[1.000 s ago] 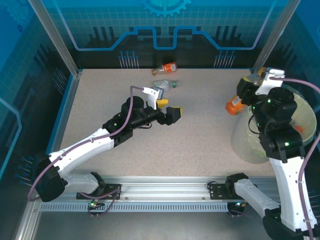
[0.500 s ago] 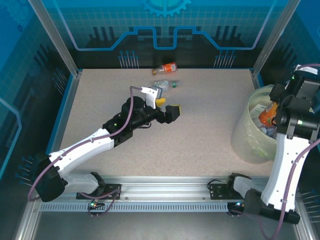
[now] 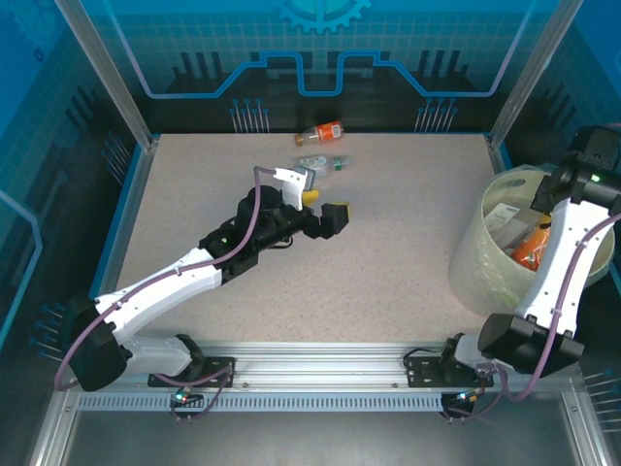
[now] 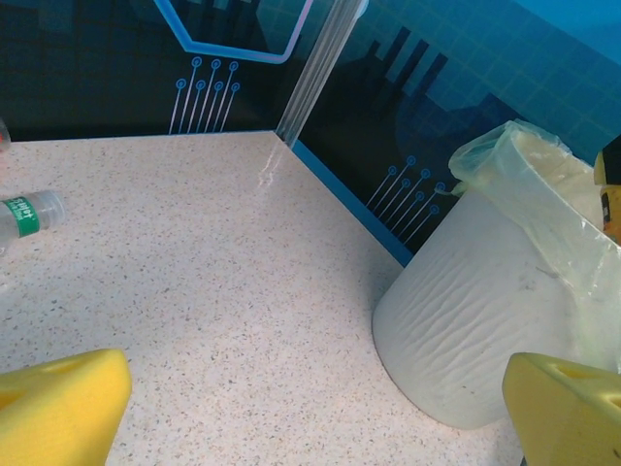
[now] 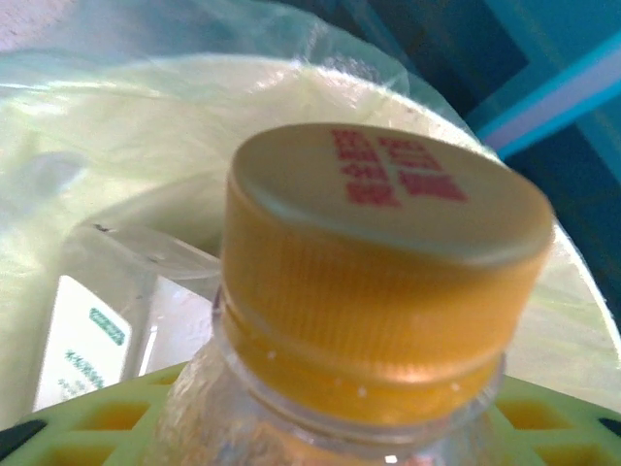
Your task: Put the plastic bottles in the bin
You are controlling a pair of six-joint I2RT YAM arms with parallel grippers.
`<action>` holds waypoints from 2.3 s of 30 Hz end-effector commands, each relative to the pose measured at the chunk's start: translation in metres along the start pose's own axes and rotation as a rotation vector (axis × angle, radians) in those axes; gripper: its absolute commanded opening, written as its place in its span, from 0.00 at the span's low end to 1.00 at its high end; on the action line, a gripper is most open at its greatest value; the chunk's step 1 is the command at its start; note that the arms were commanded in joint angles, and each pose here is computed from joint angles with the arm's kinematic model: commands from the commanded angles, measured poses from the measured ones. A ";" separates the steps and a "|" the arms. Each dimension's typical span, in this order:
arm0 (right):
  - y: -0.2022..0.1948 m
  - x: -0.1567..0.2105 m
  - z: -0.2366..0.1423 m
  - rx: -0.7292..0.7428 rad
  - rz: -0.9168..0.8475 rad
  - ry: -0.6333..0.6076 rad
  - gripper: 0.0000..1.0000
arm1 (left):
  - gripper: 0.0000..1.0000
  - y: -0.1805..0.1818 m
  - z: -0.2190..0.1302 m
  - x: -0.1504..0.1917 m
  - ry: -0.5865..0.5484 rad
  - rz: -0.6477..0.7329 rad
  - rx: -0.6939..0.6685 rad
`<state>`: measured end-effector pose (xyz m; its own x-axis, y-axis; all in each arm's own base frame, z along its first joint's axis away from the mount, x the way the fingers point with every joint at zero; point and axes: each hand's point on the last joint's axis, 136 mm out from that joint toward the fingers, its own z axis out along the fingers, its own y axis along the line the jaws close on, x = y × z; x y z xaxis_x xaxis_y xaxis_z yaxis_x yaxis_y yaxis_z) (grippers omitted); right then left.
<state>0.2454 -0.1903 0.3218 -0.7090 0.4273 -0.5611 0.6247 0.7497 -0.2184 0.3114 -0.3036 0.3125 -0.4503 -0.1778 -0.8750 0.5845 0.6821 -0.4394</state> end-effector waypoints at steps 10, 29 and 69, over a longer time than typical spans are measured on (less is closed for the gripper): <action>-0.010 0.006 0.010 0.033 0.032 0.070 1.00 | 0.99 0.007 0.001 -0.008 -0.023 0.002 -0.048; 0.055 -0.017 -0.075 -0.244 -0.022 -0.241 1.00 | 0.99 0.041 -0.001 -0.003 -0.038 -0.070 -0.183; 0.366 0.033 -0.133 -1.021 -0.274 -0.440 1.00 | 0.99 0.241 0.079 0.027 0.081 -0.324 -0.600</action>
<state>0.3919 0.1610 0.3276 -0.5088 0.0703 -0.8580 -0.2650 0.9354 0.2339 0.4722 -0.1970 0.1703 -0.5939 -0.4273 -0.6817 -0.0772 0.8737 -0.4804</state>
